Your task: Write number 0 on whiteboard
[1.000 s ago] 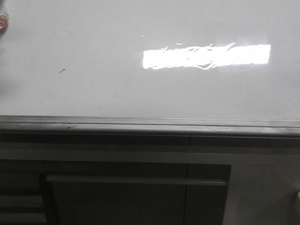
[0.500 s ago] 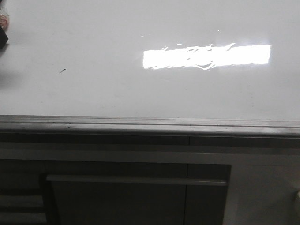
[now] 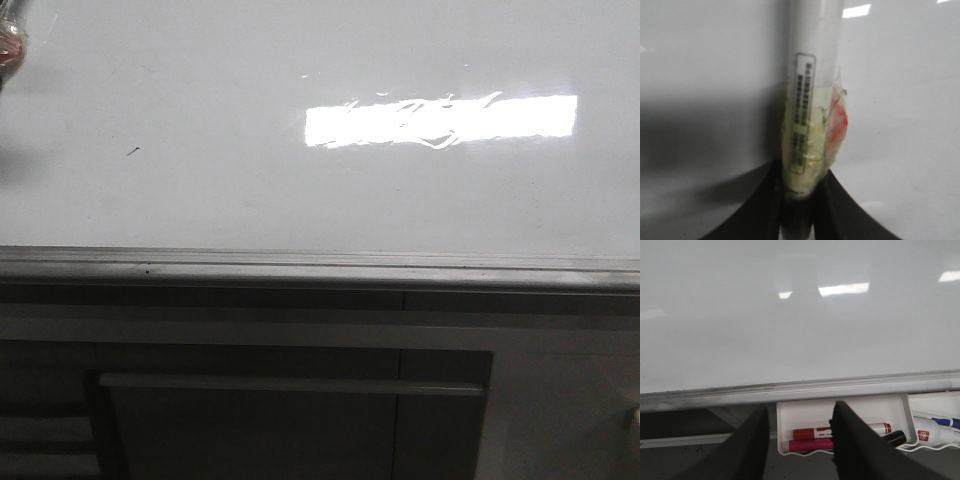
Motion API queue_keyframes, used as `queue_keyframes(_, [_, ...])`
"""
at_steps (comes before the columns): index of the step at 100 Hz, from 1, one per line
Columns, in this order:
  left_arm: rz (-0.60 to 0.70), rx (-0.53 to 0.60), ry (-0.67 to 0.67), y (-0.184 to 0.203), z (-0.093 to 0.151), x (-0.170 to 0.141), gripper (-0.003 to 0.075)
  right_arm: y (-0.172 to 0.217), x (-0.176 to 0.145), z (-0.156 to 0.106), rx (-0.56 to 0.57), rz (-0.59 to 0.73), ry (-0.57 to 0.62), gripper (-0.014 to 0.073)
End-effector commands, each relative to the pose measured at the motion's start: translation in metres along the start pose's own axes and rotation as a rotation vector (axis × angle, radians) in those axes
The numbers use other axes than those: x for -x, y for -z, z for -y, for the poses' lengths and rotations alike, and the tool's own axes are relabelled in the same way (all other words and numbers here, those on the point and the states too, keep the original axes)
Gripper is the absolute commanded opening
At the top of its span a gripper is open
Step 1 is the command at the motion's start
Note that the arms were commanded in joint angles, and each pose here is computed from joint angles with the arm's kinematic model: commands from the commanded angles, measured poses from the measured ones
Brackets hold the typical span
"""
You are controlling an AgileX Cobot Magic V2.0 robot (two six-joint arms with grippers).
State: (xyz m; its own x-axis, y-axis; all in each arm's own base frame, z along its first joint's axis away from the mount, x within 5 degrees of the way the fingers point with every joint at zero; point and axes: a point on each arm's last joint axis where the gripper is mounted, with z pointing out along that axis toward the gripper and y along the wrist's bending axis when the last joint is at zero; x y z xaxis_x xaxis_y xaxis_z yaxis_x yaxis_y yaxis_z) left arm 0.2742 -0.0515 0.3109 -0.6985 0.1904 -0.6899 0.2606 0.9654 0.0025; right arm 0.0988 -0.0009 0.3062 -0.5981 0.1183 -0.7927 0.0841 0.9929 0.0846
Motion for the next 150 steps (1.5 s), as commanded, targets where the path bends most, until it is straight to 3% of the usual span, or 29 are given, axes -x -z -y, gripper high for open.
queue_keyframes(1, [0.112,0.005,0.008,0.018,0.001,0.015,-0.0020,0.005,0.014,-0.001,0.005,0.078,0.008,0.0267])
queue_keyframes(17, [0.150,0.008,-0.051,0.041,0.003,0.014,-0.0020,0.005,0.014,-0.005,0.046,0.077,0.060,0.0267])
queue_keyframes(39, [0.193,-0.027,-0.246,0.082,0.020,0.006,-0.0020,0.011,0.017,-0.029,0.304,0.123,0.132,0.0267])
queue_keyframes(57, [0.241,-0.141,-0.446,0.107,0.054,-0.002,-0.0020,0.030,0.031,-0.045,0.470,0.158,0.236,0.0267])
queue_keyframes(85, [0.264,-0.385,-0.713,0.120,0.116,-0.019,-0.0020,0.047,0.051,-0.072,0.711,0.074,0.423,0.0267])
queue_keyframes(111, [0.349,-0.561,-0.804,0.138,0.154,-0.030,-0.0020,0.051,0.058,-0.102,0.963,0.000,0.582,0.0267])
queue_keyframes(150, [0.284,-0.668,-0.905,0.141,0.178,-0.048,-0.0020,0.051,0.069,-0.125,1.114,-0.136,0.723,0.0267])
